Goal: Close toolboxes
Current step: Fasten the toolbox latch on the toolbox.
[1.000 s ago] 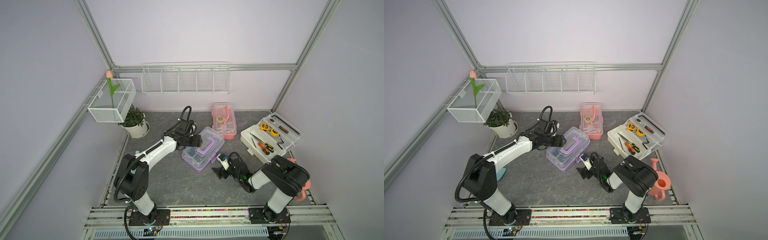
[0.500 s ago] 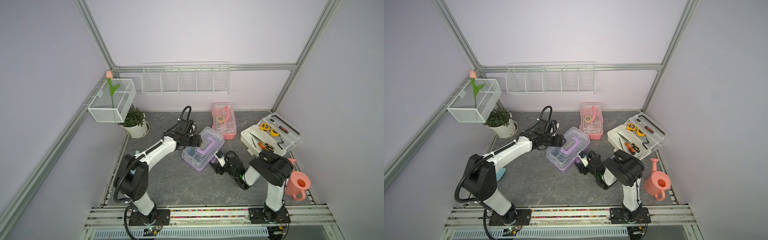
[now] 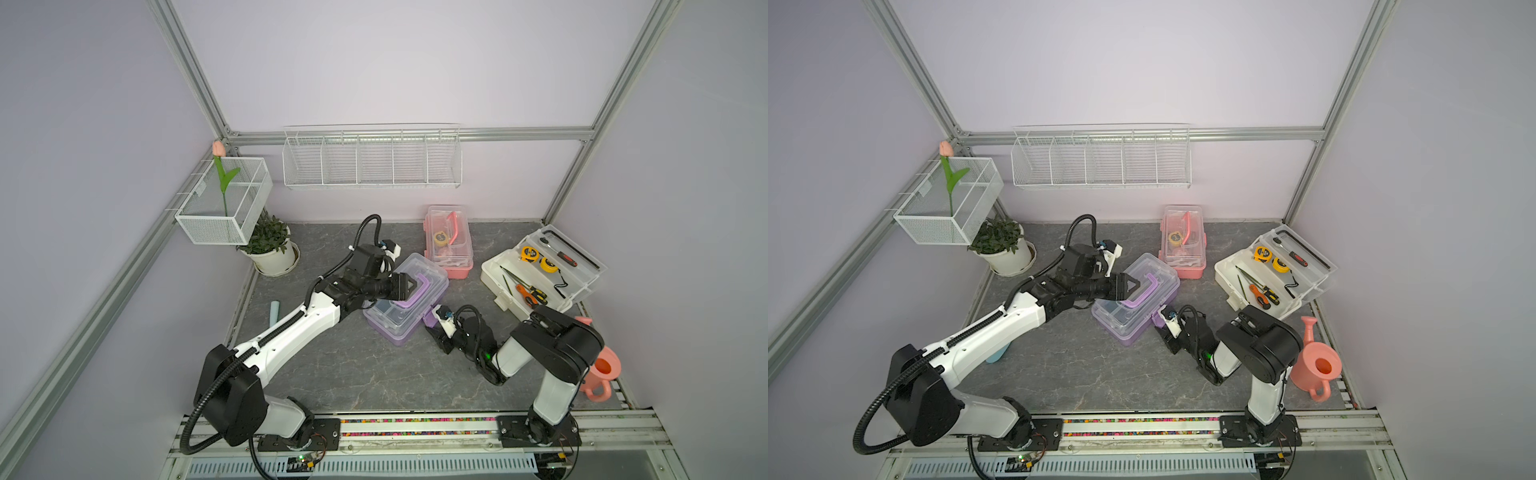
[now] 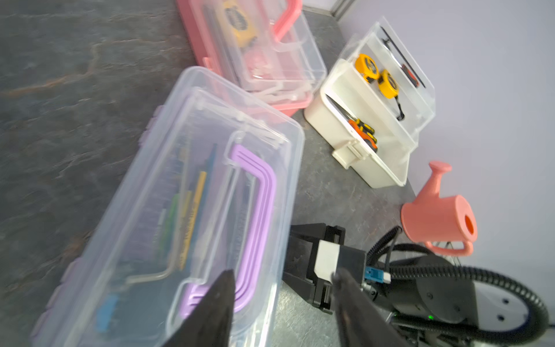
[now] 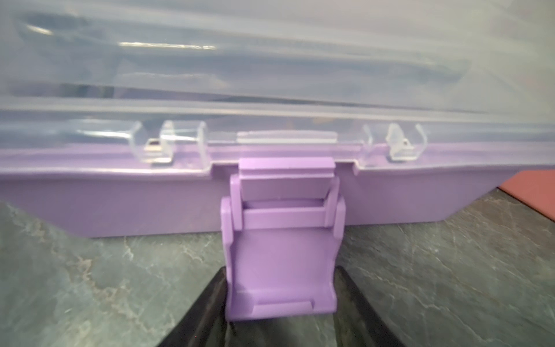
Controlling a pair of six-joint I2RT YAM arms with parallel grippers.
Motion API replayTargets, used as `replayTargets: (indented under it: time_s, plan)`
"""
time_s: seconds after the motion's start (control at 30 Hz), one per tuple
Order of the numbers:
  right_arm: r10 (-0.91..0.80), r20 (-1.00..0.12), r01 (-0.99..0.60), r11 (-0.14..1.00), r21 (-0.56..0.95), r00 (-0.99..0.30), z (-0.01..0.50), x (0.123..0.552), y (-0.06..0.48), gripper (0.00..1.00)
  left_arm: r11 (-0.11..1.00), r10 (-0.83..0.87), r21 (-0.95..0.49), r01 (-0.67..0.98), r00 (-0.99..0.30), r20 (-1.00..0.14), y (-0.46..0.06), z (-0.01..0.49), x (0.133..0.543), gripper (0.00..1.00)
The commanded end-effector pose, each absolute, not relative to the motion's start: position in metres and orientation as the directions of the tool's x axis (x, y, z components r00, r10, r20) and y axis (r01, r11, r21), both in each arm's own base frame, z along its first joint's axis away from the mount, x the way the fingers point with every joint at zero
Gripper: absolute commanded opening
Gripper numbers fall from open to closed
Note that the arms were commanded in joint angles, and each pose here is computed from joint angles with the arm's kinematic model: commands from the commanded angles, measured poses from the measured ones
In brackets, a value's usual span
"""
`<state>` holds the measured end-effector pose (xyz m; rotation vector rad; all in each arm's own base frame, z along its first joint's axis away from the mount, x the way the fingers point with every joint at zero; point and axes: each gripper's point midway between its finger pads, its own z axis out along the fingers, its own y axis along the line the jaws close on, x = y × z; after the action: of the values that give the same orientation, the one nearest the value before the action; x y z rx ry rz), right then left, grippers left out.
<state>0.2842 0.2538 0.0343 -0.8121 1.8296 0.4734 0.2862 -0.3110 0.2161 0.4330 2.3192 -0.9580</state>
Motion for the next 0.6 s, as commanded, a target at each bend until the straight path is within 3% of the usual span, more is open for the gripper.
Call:
replayTargets:
  time_s: [0.0,0.03,0.17,0.33,0.4,0.47,0.57]
  plan:
    - [-0.249,-0.951,-0.713,0.699,-0.046,-0.183,0.062,0.286,0.257,0.53,0.619,0.007,-0.653,0.436,-0.835,-0.551,-0.327,0.203,0.264,0.36]
    - [-0.242,-0.953,-0.712,0.701,-0.043,-0.181,0.064,0.286,0.257,0.53,0.603,-0.017,-0.680,0.418,-0.845,-0.535,-0.329,0.199,0.260,0.29]
    - [-0.211,-0.962,-0.706,0.708,-0.027,-0.175,0.072,0.285,0.255,0.53,0.565,-0.048,-0.726,0.392,-0.863,-0.503,-0.334,0.186,0.241,0.16]
    - [-0.189,-0.968,-0.707,0.707,-0.017,-0.166,0.078,0.284,0.256,0.53,0.505,-0.095,-0.796,0.334,-0.895,-0.436,-0.347,0.167,0.223,0.18]
    - [-0.180,-0.972,-0.708,0.706,-0.019,-0.154,0.083,0.285,0.256,0.53,0.502,-0.118,-0.812,0.297,-0.907,-0.404,-0.348,0.156,0.219,0.28]
    - [-0.181,-0.972,-0.716,0.698,-0.020,-0.150,0.084,0.284,0.259,0.54,0.511,-0.139,-0.815,0.273,-0.910,-0.392,-0.348,0.147,0.218,0.46]
    - [-0.180,-0.974,-0.720,0.694,-0.026,-0.137,0.087,0.285,0.261,0.54,0.565,-0.164,-0.788,0.244,-0.903,-0.397,-0.345,0.137,0.222,0.57]
